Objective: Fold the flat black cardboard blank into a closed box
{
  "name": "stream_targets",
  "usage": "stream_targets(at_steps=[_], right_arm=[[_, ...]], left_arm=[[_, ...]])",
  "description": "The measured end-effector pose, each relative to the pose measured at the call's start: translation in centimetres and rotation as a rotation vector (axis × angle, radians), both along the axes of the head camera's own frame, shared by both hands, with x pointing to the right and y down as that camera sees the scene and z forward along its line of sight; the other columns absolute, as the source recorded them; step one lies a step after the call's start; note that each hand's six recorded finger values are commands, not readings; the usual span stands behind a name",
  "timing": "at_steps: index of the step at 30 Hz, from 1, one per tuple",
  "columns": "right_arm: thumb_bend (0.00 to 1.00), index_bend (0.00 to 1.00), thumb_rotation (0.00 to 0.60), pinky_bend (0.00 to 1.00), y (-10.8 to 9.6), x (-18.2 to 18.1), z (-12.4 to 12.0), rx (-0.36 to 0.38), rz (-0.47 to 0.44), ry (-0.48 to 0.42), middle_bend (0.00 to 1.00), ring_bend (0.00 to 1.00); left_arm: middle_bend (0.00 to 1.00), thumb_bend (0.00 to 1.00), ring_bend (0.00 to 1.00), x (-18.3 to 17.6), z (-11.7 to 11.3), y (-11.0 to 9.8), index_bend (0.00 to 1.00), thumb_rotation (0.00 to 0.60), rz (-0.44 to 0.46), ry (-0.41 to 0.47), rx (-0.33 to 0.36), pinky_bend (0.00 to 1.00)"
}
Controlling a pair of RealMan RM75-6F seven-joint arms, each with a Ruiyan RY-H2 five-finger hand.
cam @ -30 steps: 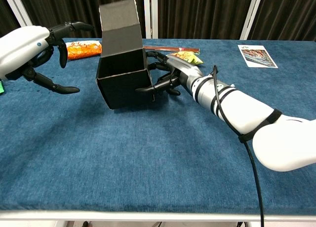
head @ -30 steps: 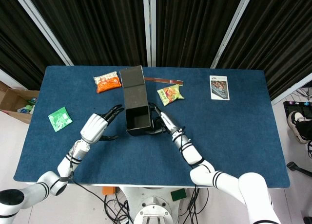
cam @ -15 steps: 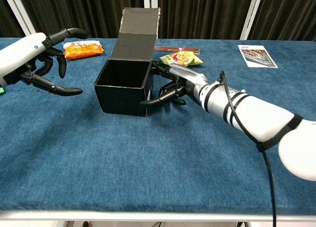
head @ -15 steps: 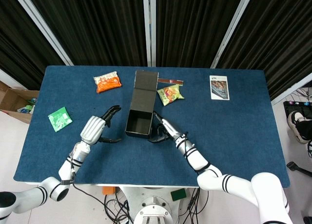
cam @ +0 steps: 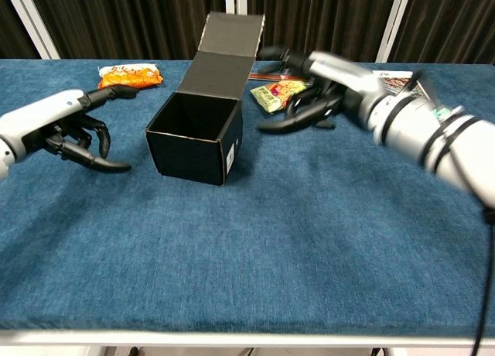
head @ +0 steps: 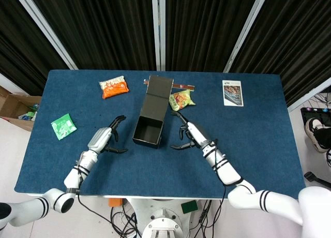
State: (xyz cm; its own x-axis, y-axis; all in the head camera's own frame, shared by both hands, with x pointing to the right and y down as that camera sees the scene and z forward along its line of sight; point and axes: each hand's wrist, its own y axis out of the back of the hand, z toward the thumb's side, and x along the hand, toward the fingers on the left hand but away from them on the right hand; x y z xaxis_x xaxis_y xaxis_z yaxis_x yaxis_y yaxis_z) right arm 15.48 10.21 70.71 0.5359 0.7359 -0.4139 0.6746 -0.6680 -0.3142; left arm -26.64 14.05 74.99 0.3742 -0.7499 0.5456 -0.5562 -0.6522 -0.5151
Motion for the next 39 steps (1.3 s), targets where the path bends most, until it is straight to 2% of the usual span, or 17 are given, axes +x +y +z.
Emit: stream_targets(at_steps=[5, 8, 17, 29, 33, 35, 37, 39], right_arm=[[0.12, 0.00, 0.600, 1.00, -1.7, 1.9, -4.9, 0.117, -0.001, 0.024, 0.12, 0.62], [0.12, 0.00, 0.600, 1.00, -2.1, 2.7, -6.5, 0.156, 0.009, 0.046, 0.12, 0.62], [0.11, 0.00, 0.600, 1.00, -2.0, 3.8, -6.3, 0.143, 0.051, 0.046, 0.12, 0.62], [0.11, 0.00, 0.600, 1.00, -1.8, 4.9, -5.5, 0.118, 0.079, 0.045, 0.13, 0.62], [0.11, 0.00, 0.600, 1.00, -1.5, 5.2, -5.0, 0.102, 0.089, 0.045, 0.13, 0.62], [0.11, 0.00, 0.600, 1.00, -1.4, 5.4, -4.7, 0.092, 0.096, 0.047, 0.14, 0.62], [0.10, 0.00, 0.600, 1.00, -1.3, 5.6, -4.4, 0.078, 0.107, 0.048, 0.17, 0.62], [0.09, 0.00, 0.600, 1.00, -1.3, 5.8, -3.8, 0.050, 0.123, 0.057, 0.20, 0.62]], left_arm=[[0.00, 0.02, 0.59, 0.1, 1.3, -1.0, 0.00, 0.600, -0.038, 0.031, -0.052, 0.87], [0.00, 0.02, 0.59, 0.6, 1.8, -1.4, 0.00, 0.600, -0.069, 0.074, -0.084, 0.87], [0.00, 0.02, 0.59, 2.5, 2.7, -2.2, 0.00, 0.600, -0.106, 0.189, -0.166, 0.87], [0.02, 0.02, 0.61, 4.6, 3.5, -2.6, 0.03, 0.600, -0.101, 0.281, -0.243, 0.88], [0.14, 0.02, 0.63, 5.1, 3.9, -2.6, 0.16, 0.600, -0.122, 0.312, -0.263, 0.88], [0.25, 0.01, 0.65, 5.3, 4.2, -2.6, 0.26, 0.600, -0.138, 0.323, -0.264, 0.88], [0.43, 0.01, 0.67, 5.5, 4.3, -2.8, 0.43, 0.600, -0.159, 0.332, -0.262, 0.89], [0.51, 0.01, 0.69, 5.9, 4.3, -2.9, 0.52, 0.600, -0.183, 0.351, -0.256, 0.90]])
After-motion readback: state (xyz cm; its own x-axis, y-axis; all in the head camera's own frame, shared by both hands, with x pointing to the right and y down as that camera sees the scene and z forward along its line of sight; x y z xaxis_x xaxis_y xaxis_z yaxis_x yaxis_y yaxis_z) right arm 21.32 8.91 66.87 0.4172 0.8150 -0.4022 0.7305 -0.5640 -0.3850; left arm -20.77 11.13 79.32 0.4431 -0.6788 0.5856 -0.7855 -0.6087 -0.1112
